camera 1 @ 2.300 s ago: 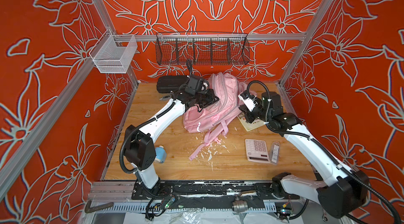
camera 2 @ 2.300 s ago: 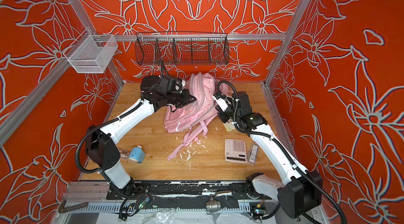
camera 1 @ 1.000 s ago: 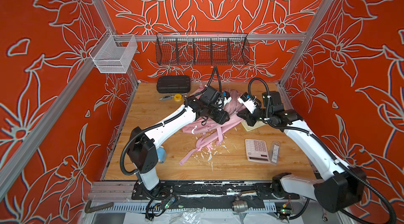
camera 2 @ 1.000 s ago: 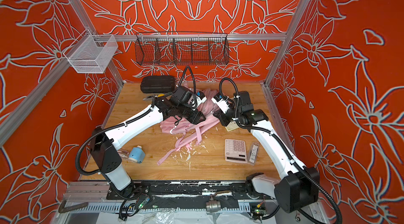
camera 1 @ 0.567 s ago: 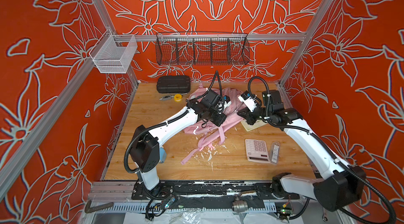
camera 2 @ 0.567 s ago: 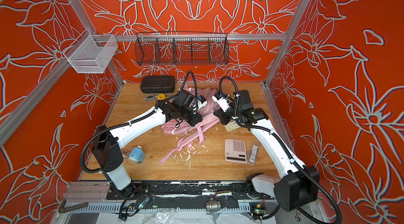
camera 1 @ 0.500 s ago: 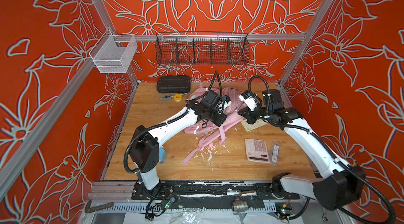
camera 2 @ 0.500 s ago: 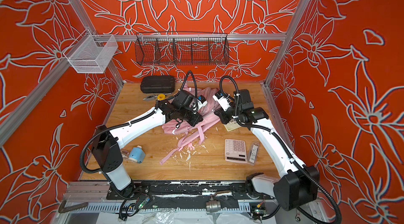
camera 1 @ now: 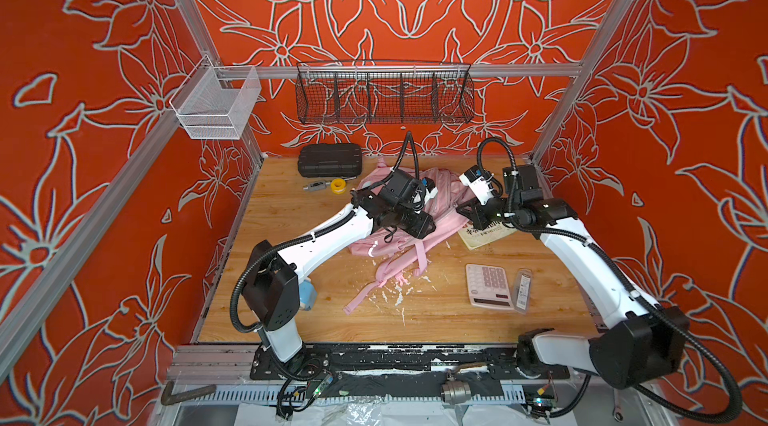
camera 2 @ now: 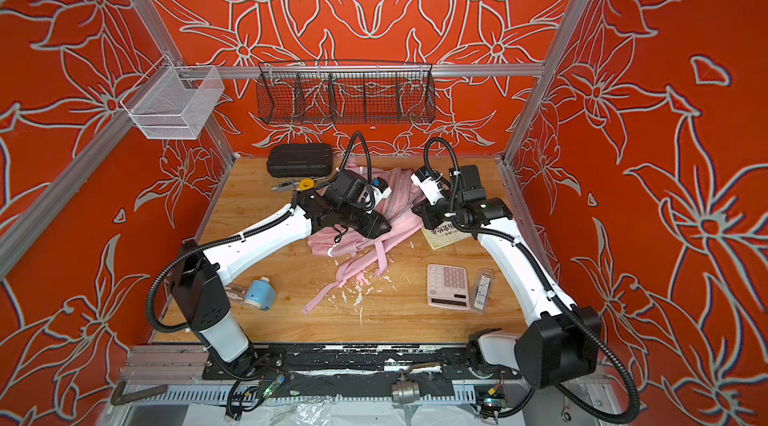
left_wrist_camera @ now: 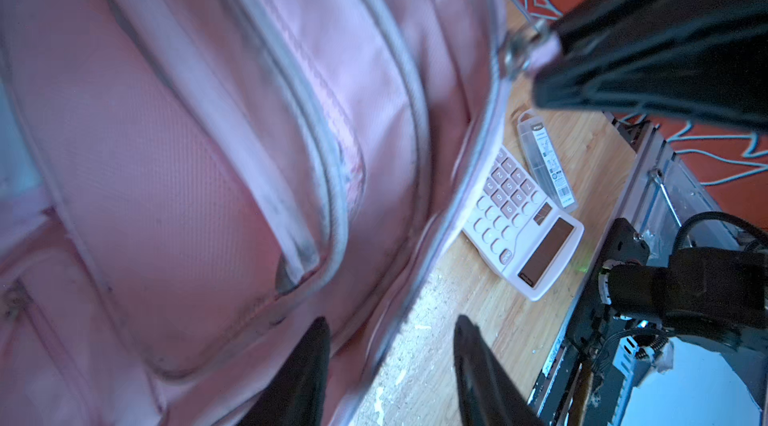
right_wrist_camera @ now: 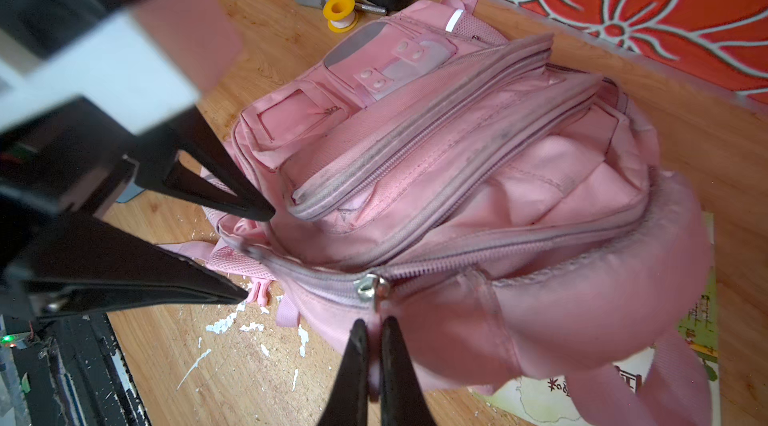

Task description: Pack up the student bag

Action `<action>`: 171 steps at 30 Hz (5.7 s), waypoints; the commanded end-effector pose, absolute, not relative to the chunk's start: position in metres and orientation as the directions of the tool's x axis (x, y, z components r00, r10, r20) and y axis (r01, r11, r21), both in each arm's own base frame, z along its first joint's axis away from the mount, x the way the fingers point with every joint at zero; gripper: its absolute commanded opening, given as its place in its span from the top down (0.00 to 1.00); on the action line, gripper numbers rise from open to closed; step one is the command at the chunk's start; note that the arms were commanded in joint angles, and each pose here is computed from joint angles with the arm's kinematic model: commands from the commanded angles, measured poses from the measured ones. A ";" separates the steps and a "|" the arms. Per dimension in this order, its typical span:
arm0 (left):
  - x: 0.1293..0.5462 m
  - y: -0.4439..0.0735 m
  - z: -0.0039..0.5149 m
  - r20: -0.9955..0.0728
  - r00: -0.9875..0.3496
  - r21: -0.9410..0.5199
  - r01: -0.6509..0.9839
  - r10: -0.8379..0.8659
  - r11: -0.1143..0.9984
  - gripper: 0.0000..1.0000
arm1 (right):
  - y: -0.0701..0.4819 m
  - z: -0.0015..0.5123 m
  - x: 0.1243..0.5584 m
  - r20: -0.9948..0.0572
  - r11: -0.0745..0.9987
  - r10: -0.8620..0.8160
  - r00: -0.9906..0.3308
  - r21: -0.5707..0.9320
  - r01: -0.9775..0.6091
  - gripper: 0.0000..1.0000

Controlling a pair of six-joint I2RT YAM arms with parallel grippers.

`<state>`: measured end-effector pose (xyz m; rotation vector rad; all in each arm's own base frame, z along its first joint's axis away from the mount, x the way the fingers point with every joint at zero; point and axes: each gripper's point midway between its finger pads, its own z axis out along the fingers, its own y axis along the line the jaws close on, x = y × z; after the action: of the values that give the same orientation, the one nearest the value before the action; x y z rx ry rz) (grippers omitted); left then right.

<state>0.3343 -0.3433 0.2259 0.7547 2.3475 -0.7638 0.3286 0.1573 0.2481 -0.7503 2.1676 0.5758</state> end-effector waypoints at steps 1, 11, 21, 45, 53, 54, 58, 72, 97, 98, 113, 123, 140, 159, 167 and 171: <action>0.343 -0.335 0.248 -0.623 -0.747 -0.417 0.570 0.233 0.708 0.44 | 0.164 0.281 0.326 -0.853 0.675 -0.323 -0.409 0.095 -0.732 1.00; 0.375 -0.345 0.229 -0.477 -0.867 -0.494 0.401 0.145 0.772 0.34 | 0.169 0.280 0.324 -0.860 0.656 -0.323 -0.396 0.098 -0.748 1.00; 0.402 -0.351 0.190 -0.351 -0.929 -0.462 0.282 0.118 0.841 0.84 | 0.171 0.281 0.325 -0.849 0.660 -0.359 -0.389 0.064 -0.748 1.00; 0.479 -0.343 0.331 -0.329 -0.838 -0.868 0.086 -0.436 0.489 1.00 | 0.266 0.219 0.276 -0.867 0.435 -0.434 -0.243 0.034 -0.900 1.00; 0.485 -0.344 0.356 -0.335 -0.809 -0.895 0.112 -0.484 0.433 1.00 | 0.291 0.200 0.271 -0.865 0.410 -0.427 -0.264 0.075 -0.909 1.00; 0.485 -0.342 0.359 -0.339 -0.803 -0.894 0.112 -0.490 0.434 1.00 | 0.294 0.199 0.268 -0.867 0.404 -0.425 -0.260 0.076 -0.912 1.00; 0.483 -0.338 0.366 -0.344 -0.791 -0.898 0.121 -0.505 0.423 1.00 | 0.306 0.190 0.261 -0.860 0.392 -0.429 -0.276 0.098 -0.915 1.00; 0.476 -0.338 0.373 -0.356 -0.792 -0.897 0.142 -0.495 0.418 1.00 | 0.328 0.184 0.272 -0.861 0.492 -0.356 -0.363 0.157 -0.856 1.00; 0.380 -0.217 0.238 -0.427 -0.904 -0.444 0.210 0.000 0.871 1.00 | 0.120 0.232 0.352 -0.813 0.891 -0.118 -0.570 0.167 -0.423 0.38; 0.379 -0.217 0.235 -0.419 -0.908 -0.449 0.202 -0.005 0.870 1.00 | 0.104 0.221 0.362 -0.795 0.911 -0.096 -0.600 0.173 -0.375 0.38; 0.353 -0.275 0.214 -0.450 -0.893 -0.448 0.248 0.022 0.859 0.41 | -0.047 0.094 0.456 -0.586 0.984 0.110 -0.803 0.179 0.004 0.29; 0.385 -0.369 0.202 -0.375 -0.923 -0.635 0.191 -0.082 0.748 0.30 | -0.056 0.053 0.458 -0.380 0.934 0.235 -0.894 0.342 0.101 0.31; 0.442 -0.435 0.079 -0.126 -0.970 -0.650 -0.076 -0.206 0.756 0.32 | -0.035 0.037 0.406 -0.248 0.890 0.300 -0.921 0.420 0.176 0.39; 0.427 -0.435 0.000 0.070 -0.970 -0.592 -0.229 -0.234 0.773 0.63 | 0.017 0.069 0.421 -0.259 0.667 0.391 -0.883 0.741 0.078 0.84; 0.425 -0.431 -0.010 0.108 -0.967 -0.585 -0.250 -0.231 0.771 0.69 | 0.023 0.068 0.409 -0.234 0.658 0.354 -0.905 0.750 0.064 0.74; 0.425 -0.431 -0.012 0.111 -0.967 -0.587 -0.250 -0.229 0.770 0.70 | 0.031 0.055 0.403 -0.171 0.633 0.337 -0.926 0.769 0.088 0.79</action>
<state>0.4446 -0.4468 0.0409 -0.3099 2.8387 -1.1199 0.4150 0.0169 0.0656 0.3476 2.5152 1.0834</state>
